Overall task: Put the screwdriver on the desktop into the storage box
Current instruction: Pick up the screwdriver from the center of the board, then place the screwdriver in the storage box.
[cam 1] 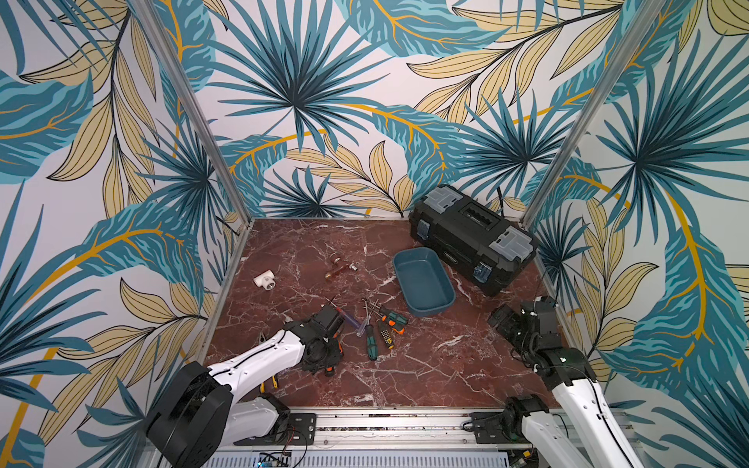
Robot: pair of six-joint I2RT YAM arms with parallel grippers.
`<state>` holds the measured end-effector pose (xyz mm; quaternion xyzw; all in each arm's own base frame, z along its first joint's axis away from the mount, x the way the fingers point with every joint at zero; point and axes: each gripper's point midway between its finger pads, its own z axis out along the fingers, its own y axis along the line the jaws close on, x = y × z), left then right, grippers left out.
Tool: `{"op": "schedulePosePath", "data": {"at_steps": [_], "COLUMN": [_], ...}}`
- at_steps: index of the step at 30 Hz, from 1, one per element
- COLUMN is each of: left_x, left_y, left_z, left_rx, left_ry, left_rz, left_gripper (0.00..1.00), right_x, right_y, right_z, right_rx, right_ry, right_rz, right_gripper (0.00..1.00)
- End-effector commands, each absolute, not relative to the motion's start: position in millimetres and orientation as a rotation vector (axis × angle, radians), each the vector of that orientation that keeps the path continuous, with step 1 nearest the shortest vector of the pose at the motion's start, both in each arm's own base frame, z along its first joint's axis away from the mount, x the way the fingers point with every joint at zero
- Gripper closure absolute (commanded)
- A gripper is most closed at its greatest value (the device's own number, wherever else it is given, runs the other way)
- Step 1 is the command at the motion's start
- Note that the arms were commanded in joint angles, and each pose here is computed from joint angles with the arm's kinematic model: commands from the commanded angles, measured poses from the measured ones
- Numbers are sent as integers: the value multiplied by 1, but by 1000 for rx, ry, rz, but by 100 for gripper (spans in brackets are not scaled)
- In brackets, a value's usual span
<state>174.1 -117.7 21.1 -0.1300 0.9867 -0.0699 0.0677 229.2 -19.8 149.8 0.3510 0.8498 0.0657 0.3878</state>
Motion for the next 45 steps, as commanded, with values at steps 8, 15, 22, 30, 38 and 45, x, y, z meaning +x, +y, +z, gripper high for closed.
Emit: {"op": "schedulePosePath", "data": {"at_steps": [8,15,22,30,38,45], "left_x": [185,225,288,329,364,382], "left_y": [-97,-139,-270,-394,-398,-401], "left_z": [62,138,194,188,140,112], "left_rx": [-392,-324,-95,108,-55,-49], "left_ry": [2838,2662,2541,2584,2621,2618], "left_rz": [-93,-309,-559,-604,-373,-268], "left_gripper": [78,78,78,78,82,82], "right_x": [219,222,223,218,215,211], "right_y": [-27,-29,-29,-33,-34,-36], "right_z": [147,148,155,163,169,169], "right_rx": [904,915,897,922,919,910], "right_ry": [2172,2178,2173,2112,2079,2082], "right_rz": [107,87,88,98,107,87], "right_gripper": [1,0,0,0,0,1]}}
